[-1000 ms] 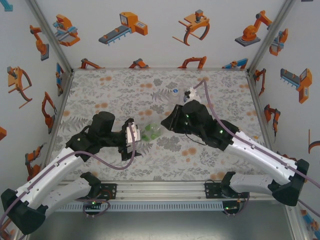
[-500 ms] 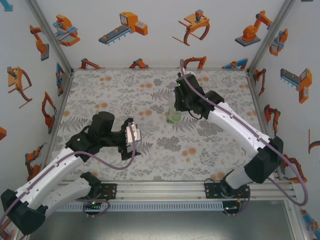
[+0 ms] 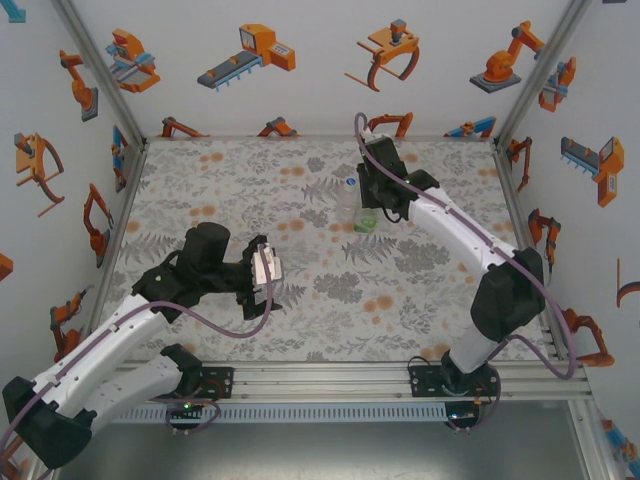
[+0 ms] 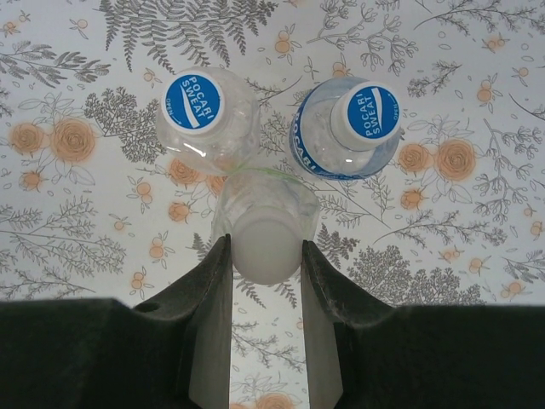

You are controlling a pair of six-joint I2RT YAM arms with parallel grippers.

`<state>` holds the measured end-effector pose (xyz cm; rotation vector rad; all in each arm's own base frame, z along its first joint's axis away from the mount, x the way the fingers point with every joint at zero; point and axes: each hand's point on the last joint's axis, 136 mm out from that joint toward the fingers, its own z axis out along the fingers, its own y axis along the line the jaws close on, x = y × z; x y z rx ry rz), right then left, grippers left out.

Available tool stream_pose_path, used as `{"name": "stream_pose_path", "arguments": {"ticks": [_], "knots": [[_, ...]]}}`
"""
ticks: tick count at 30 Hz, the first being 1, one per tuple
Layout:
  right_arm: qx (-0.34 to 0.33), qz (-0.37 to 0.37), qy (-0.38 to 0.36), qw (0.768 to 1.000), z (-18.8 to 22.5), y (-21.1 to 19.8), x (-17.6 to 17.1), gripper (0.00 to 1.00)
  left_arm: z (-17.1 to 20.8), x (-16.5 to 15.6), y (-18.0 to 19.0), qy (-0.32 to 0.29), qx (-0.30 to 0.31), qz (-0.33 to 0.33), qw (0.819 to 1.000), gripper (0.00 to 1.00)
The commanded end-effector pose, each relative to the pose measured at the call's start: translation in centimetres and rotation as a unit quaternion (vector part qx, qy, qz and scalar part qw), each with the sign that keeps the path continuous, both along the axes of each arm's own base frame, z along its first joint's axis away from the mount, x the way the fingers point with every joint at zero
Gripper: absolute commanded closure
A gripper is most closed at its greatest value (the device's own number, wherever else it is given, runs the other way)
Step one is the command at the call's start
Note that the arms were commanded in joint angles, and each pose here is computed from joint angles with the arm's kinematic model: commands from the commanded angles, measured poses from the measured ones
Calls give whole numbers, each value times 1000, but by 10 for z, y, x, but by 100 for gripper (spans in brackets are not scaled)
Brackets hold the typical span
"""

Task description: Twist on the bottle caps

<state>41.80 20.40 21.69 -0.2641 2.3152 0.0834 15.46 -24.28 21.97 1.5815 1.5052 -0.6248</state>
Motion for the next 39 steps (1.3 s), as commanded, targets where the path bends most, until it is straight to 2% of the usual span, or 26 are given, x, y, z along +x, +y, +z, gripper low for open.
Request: {"name": "stream_pose_path", "arguments": {"ticks": [1, 3, 4, 9, 15, 19, 21, 23, 28, 29, 32, 34, 39], "knots": [[3, 0, -6, 1000, -4, -1, 6, 100, 13, 2, -2, -8, -14, 0, 1000, 3], [1, -2, 3, 1000, -9, -2, 5, 99, 12, 3, -2, -5, -12, 1, 1000, 3], [0, -1, 9, 1000, -13, -2, 4, 95, 12, 3, -2, -5, -13, 1, 1000, 3], [-2, -1, 24, 1000, -21, -2, 2, 67, 13, 2, -3, -4, -13, 0, 1000, 3], [5, -4, 0, 1000, 9, -6, 2, 51, 14, 7, -1, -8, -14, 14, 1000, 3], [7, -9, -32, 999, 40, -16, -4, 44, 14, 23, 5, -13, -15, 60, 998, 3], [1, -17, -46, 999, 51, -26, -8, 40, 14, 37, 11, -17, -17, 104, 994, 3], [-10, -30, -57, 998, 57, -41, -12, 32, 16, 55, 20, -18, -18, 159, 987, 3], [-36, -78, -61, 994, 48, -91, -22, 10, 14, 107, 55, 14, -38, 330, 943, 3], [-37, -89, -61, 994, 43, -100, -24, 1, 10, 116, 64, 21, -41, 364, 930, 3], [-38, -124, -58, 990, 20, -132, -28, 1, -1, 134, 87, 22, -55, 434, 899, 3], [-41, -144, -58, 987, 2, -152, -31, 1, -9, 141, 103, 3, -51, 469, 882, 3], [-73, -195, -77, 975, -47, -206, -39, 1, -35, 153, 160, -67, -41, 578, 812, 3]]}}
